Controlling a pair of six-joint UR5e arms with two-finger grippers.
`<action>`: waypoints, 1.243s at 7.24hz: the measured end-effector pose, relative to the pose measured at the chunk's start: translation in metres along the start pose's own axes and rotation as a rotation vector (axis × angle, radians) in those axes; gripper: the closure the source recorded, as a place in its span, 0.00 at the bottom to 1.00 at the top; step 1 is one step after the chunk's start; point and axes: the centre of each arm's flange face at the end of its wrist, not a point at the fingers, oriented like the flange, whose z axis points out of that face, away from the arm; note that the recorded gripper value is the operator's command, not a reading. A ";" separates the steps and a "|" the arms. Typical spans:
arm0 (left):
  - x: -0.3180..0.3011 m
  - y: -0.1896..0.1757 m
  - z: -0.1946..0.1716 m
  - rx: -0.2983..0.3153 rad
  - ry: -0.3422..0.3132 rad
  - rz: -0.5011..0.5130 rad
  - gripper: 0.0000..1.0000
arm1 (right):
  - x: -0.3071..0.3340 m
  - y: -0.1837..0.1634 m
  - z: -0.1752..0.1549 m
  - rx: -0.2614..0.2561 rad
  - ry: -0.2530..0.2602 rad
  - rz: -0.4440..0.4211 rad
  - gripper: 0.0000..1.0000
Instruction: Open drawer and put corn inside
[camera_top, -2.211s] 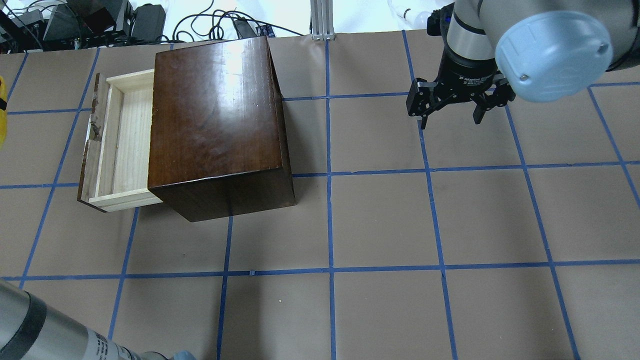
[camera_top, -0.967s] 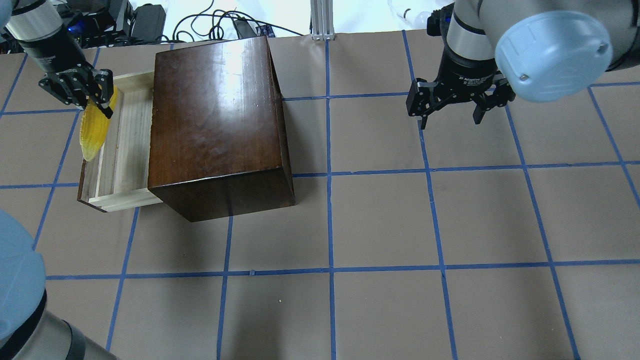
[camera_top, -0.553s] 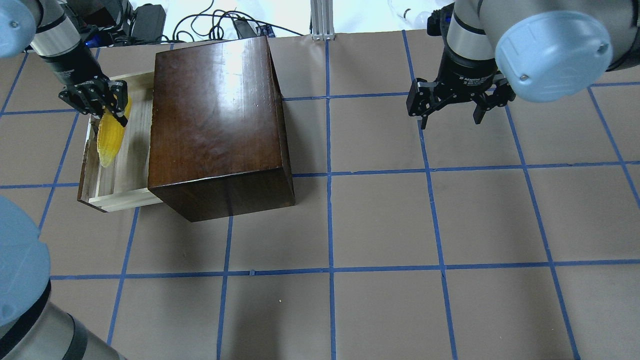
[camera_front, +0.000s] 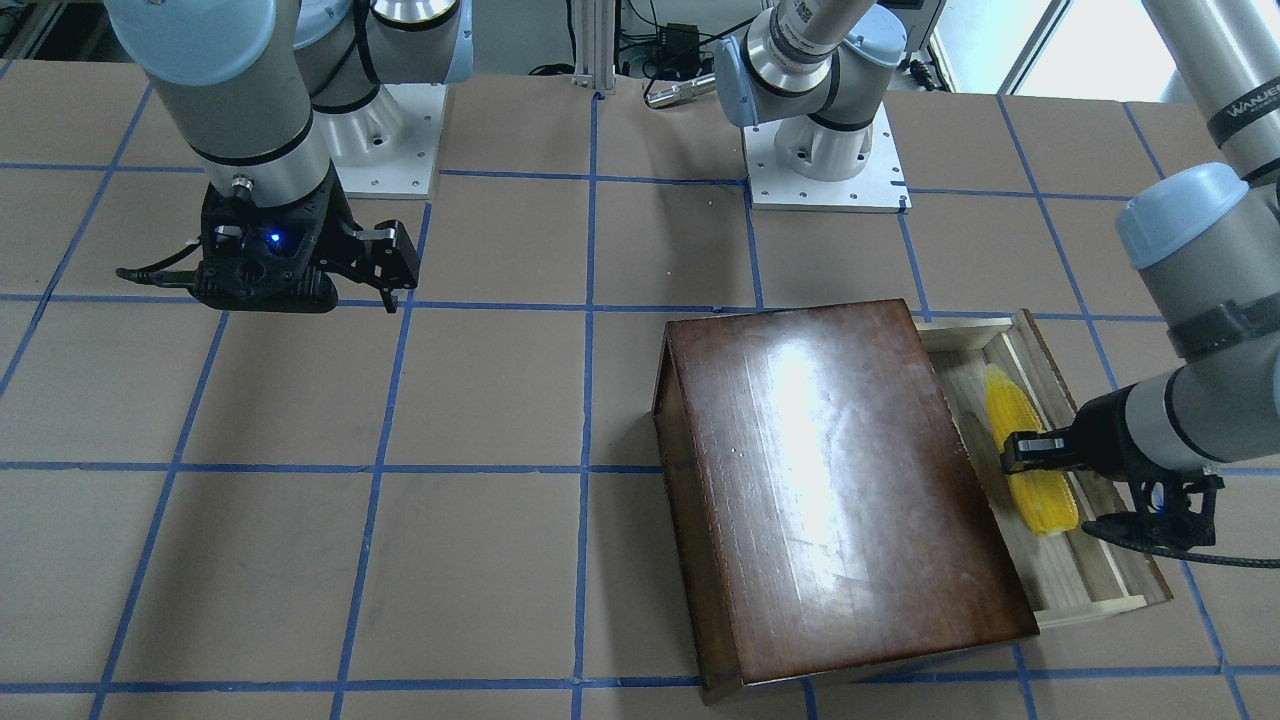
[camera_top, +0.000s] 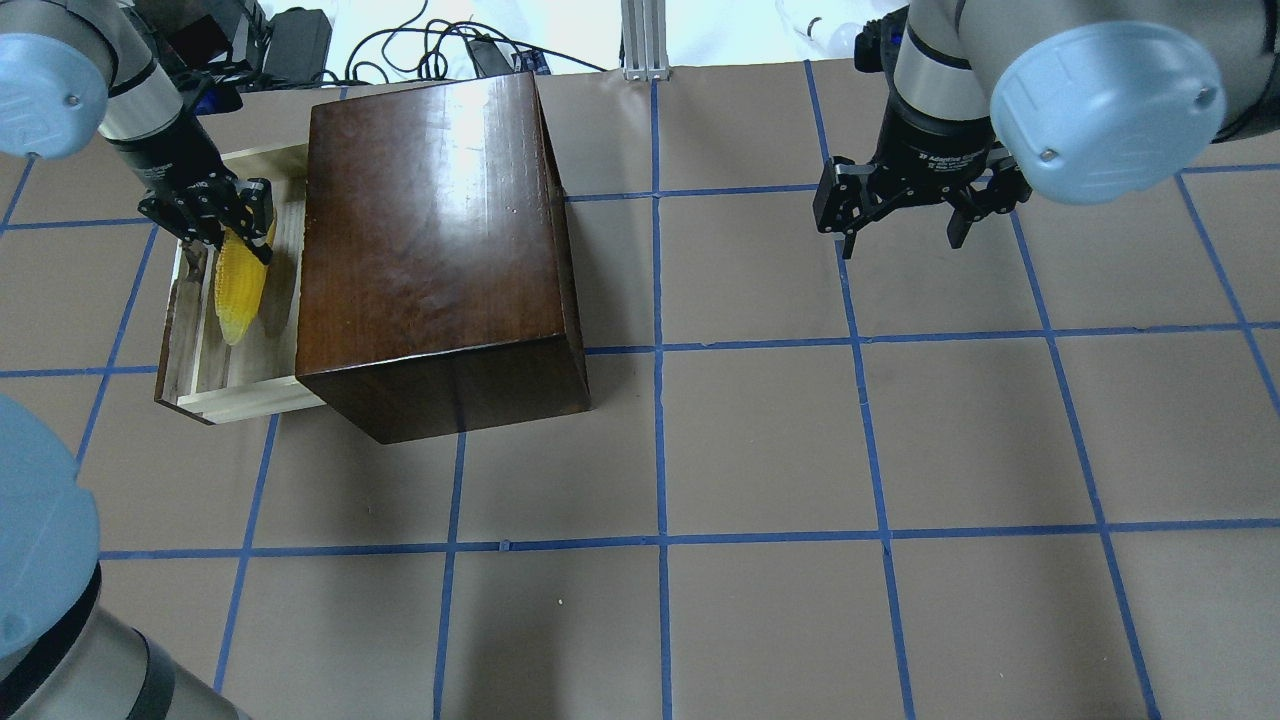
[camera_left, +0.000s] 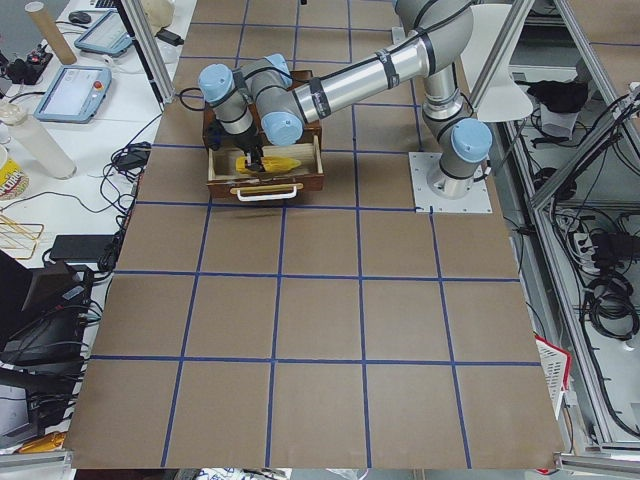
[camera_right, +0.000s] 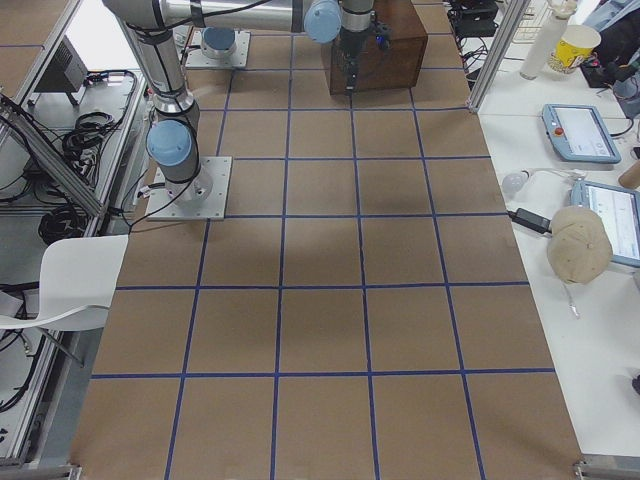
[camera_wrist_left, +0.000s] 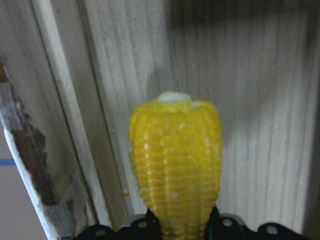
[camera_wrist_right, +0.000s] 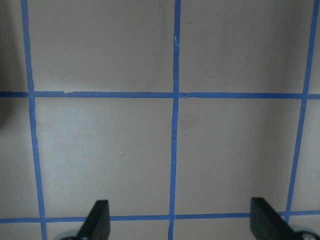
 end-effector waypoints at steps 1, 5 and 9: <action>0.002 0.002 -0.007 0.012 -0.007 0.001 0.00 | 0.000 0.000 0.000 0.000 0.000 0.000 0.00; 0.008 0.014 -0.043 0.071 -0.027 0.004 0.00 | 0.000 0.000 0.000 0.001 0.000 0.000 0.00; 0.082 0.038 -0.135 0.165 -0.097 0.061 0.00 | 0.000 0.000 0.000 0.002 -0.002 0.000 0.00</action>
